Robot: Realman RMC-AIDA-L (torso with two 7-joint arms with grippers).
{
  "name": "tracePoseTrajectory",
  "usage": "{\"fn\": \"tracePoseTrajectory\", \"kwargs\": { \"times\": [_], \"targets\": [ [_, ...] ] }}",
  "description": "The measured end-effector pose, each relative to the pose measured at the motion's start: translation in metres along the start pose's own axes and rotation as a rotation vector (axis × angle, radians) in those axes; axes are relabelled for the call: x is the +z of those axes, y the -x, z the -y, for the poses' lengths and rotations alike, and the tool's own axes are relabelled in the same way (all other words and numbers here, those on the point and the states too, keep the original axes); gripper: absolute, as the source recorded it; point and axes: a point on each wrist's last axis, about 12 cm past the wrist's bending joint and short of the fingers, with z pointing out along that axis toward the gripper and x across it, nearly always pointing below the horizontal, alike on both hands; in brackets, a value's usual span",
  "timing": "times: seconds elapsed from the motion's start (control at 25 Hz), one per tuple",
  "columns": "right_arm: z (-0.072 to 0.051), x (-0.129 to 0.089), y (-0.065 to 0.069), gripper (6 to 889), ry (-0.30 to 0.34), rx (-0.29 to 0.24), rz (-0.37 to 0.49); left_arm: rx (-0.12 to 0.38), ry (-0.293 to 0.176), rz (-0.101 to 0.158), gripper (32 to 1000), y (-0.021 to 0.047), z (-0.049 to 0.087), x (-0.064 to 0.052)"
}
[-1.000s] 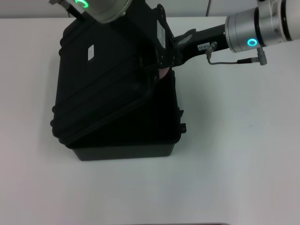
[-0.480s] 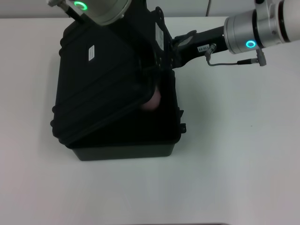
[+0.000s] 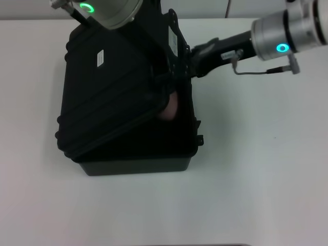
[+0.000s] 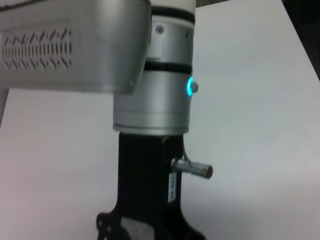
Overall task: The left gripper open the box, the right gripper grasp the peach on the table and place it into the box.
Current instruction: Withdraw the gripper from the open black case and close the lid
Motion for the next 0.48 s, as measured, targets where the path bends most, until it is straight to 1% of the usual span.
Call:
{"fn": "tracePoseTrajectory", "kwargs": {
  "times": [0.2, 0.36, 0.48],
  "targets": [
    [0.001, -0.032, 0.0, 883, -0.048, 0.051, -0.059, -0.006, -0.002, -0.001, 94, -0.0022, 0.001, 0.001],
    [-0.004, -0.064, 0.001, 883, -0.084, 0.088, -0.088, -0.014, -0.004, -0.001, 94, -0.0048, 0.001, 0.001],
    [-0.01, -0.082, 0.003, 883, -0.097, 0.114, -0.109, -0.02, -0.005, -0.002, 94, -0.0071, 0.002, 0.002]
  ]
}}
